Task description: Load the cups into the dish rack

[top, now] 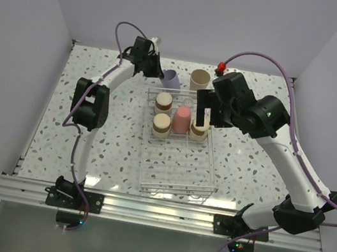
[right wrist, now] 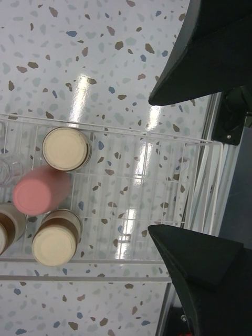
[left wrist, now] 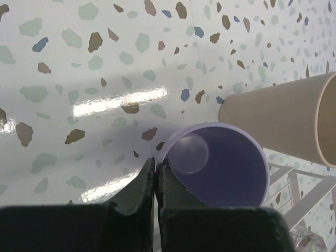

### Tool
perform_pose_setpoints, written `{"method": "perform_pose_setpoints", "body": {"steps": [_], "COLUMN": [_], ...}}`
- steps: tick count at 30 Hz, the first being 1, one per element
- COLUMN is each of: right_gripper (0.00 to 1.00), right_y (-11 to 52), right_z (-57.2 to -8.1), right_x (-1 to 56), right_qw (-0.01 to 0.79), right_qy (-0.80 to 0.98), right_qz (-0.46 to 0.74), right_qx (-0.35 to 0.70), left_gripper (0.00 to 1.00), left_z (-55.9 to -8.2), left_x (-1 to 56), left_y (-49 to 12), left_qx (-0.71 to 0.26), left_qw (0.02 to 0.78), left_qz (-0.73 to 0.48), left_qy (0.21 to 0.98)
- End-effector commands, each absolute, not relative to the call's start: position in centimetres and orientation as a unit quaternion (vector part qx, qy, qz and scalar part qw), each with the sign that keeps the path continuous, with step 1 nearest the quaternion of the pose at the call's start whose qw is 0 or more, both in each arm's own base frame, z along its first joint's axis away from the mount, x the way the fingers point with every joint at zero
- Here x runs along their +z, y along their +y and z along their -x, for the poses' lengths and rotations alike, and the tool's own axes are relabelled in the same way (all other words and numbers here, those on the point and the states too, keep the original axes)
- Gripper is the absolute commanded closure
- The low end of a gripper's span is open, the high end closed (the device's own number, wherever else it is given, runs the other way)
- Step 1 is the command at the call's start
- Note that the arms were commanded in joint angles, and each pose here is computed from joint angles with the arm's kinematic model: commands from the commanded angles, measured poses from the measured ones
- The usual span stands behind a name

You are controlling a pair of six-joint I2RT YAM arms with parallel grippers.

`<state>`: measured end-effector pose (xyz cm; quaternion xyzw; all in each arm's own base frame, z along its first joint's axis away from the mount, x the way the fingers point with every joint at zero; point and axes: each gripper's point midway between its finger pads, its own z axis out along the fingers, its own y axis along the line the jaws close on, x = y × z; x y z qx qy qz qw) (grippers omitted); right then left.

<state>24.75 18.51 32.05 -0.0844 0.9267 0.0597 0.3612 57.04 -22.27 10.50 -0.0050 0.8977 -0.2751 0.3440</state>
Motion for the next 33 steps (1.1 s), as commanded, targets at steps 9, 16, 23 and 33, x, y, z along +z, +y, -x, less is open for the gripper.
{"method": "perform_pose_setpoints", "body": {"steps": [9, 16, 23, 33], "right_gripper": [0.02, 0.02, 0.02, 0.02], "right_y": [21.2, 24.1, 27.9, 35.8], "right_z": [-25.5, -26.1, -27.8, -27.6], "right_x": [31.7, 30.9, 32.5, 41.6], "right_qw": [0.357, 0.348, 0.355, 0.363], "right_qy": [0.923, 0.918, 0.9, 0.761], "right_qz": [0.094, 0.114, 0.123, 0.117], "right_qx": [0.107, 0.154, 0.22, 0.525], "left_gripper": [1.0, 1.0, 1.0, 1.0], "left_z": [-56.4, -54.5, -49.7, -38.3], "left_x": [16.7, 25.4, 33.7, 38.5], "left_y": [-19.7, -18.6, -17.0, -15.9], "left_qx": [-0.24, -0.256, -0.288, -0.398], "left_qw": [0.399, 0.457, 0.496, 0.511], "left_qz": [0.001, 0.005, 0.015, 0.028], "left_qy": [0.885, 0.852, 0.819, 0.761]}}
